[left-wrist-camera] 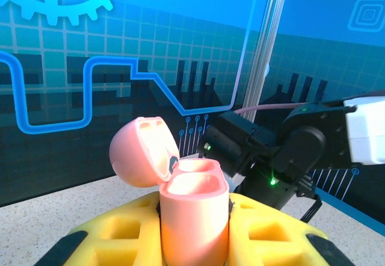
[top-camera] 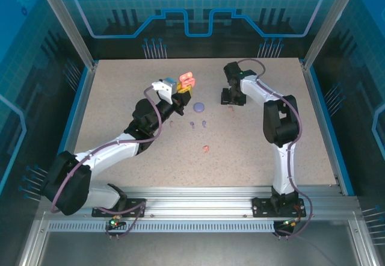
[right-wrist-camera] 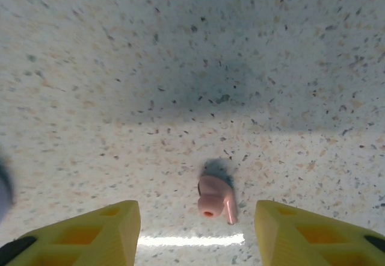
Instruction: Insert wireless bluetooth earbuds into charging case
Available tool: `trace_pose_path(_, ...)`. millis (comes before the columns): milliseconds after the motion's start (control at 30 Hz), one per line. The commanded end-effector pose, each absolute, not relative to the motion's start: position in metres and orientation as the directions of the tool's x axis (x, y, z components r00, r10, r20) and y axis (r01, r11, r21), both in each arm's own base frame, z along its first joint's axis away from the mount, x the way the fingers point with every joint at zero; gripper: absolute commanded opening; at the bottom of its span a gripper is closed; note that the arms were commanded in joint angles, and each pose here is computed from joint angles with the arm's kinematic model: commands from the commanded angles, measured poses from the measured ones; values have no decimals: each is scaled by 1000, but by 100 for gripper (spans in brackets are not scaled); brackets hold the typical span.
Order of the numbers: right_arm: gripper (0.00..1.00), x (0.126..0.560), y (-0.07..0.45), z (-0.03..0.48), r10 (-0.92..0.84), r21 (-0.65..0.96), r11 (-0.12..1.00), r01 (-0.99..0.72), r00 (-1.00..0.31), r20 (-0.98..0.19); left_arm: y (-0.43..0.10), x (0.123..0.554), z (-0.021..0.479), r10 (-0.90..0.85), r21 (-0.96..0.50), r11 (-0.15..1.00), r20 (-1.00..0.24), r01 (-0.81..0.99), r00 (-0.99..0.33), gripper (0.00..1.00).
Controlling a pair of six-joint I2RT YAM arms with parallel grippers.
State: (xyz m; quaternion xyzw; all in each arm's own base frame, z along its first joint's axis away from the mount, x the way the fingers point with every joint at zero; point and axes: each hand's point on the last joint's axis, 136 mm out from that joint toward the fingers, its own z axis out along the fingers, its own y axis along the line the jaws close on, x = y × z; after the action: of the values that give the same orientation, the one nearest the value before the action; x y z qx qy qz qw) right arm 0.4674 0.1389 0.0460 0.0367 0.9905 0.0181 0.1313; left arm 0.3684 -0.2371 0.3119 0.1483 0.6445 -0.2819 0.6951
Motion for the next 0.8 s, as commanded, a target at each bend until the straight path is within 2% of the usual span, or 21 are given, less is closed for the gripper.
trace_pose_path(0, 50, 460, 137, 40, 5, -17, 1000, 9, -977, -214, -242, 365, 336, -221, -141, 780, -974, 610, 58, 0)
trace_pose_path(767, 37, 465, 138, 17, -1, -32, 999, 4, -985, -173, -243, 366, 334, -217, -141, 780, -975, 610, 52, 0)
